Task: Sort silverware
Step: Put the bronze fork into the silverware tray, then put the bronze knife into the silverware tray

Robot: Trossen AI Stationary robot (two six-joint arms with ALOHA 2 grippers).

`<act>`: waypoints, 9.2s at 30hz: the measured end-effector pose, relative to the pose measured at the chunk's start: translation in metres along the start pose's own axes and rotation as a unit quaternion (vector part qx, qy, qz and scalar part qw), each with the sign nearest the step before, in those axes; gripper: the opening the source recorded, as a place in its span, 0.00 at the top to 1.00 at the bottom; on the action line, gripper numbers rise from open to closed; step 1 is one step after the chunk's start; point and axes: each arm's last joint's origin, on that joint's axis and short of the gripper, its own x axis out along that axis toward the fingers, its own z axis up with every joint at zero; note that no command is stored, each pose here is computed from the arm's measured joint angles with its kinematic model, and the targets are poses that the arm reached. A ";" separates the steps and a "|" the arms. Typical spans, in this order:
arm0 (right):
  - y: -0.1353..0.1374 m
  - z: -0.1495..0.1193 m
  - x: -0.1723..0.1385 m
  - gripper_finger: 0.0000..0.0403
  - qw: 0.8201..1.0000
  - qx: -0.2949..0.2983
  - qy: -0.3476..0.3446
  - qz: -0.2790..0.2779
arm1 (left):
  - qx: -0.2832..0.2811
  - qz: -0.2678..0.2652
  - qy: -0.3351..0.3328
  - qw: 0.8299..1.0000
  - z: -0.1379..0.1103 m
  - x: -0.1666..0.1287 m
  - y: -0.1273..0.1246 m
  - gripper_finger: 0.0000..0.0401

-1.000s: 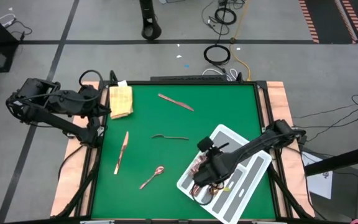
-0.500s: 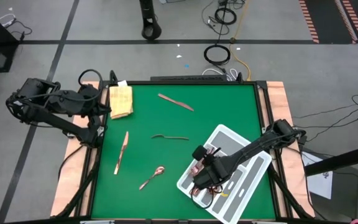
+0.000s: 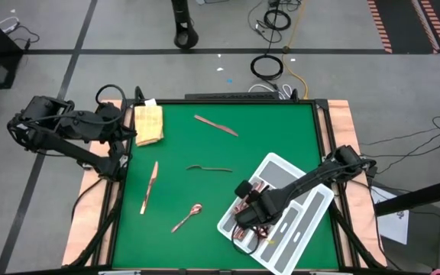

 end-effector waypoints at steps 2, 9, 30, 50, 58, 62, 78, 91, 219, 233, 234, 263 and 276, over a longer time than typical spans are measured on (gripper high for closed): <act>-0.001 -0.001 0.001 0.84 1.000 0.018 0.002 0.000 | 0.000 0.000 0.000 1.000 0.000 0.000 0.000 0.92; -0.005 -0.004 0.001 0.72 0.998 0.056 0.014 -0.001 | 0.000 0.000 0.000 1.000 0.000 0.000 0.000 0.92; -0.063 -0.047 -0.009 0.96 0.930 0.365 0.041 0.017 | 0.005 0.003 -0.002 1.000 0.000 0.000 0.000 0.92; -0.050 -0.051 0.031 1.00 0.920 0.387 0.036 0.042 | 0.018 0.003 -0.002 1.000 0.000 0.000 0.000 0.92; -0.048 -0.051 0.039 1.00 0.914 0.403 0.024 0.040 | 0.019 0.003 -0.002 1.000 0.000 0.000 0.000 0.92; -0.049 -0.048 0.041 1.00 0.913 0.406 0.014 0.039 | 0.027 0.003 -0.002 1.000 0.000 0.000 0.000 0.92; -0.044 -0.032 0.053 1.00 0.904 0.424 0.012 0.061 | 0.027 0.000 0.000 1.000 0.000 0.000 0.000 0.92; -0.066 -0.004 -0.037 1.00 0.919 0.383 -0.067 0.068 | 0.026 -0.003 -0.001 1.000 -0.001 -0.001 0.001 0.92; -0.102 0.022 0.060 0.93 0.933 -0.015 -0.017 0.360 | 0.025 -0.014 -0.030 0.999 -0.010 -0.017 0.016 0.92; -0.115 0.024 0.044 0.66 0.939 0.097 -0.006 0.330 | 0.021 -0.013 -0.028 0.999 -0.009 -0.017 0.015 0.92; -0.117 0.025 0.040 0.66 0.940 0.101 -0.011 0.325 | 0.013 -0.013 -0.027 0.999 -0.009 -0.016 0.014 0.92; -0.100 -0.109 -0.235 0.65 0.871 0.425 -0.245 0.036 | -0.264 0.240 0.217 0.909 -0.101 0.182 -0.053 0.92; -0.081 -0.101 -0.244 0.65 0.898 0.356 -0.259 0.029 | -0.321 0.202 0.262 0.887 -0.175 0.211 -0.094 0.92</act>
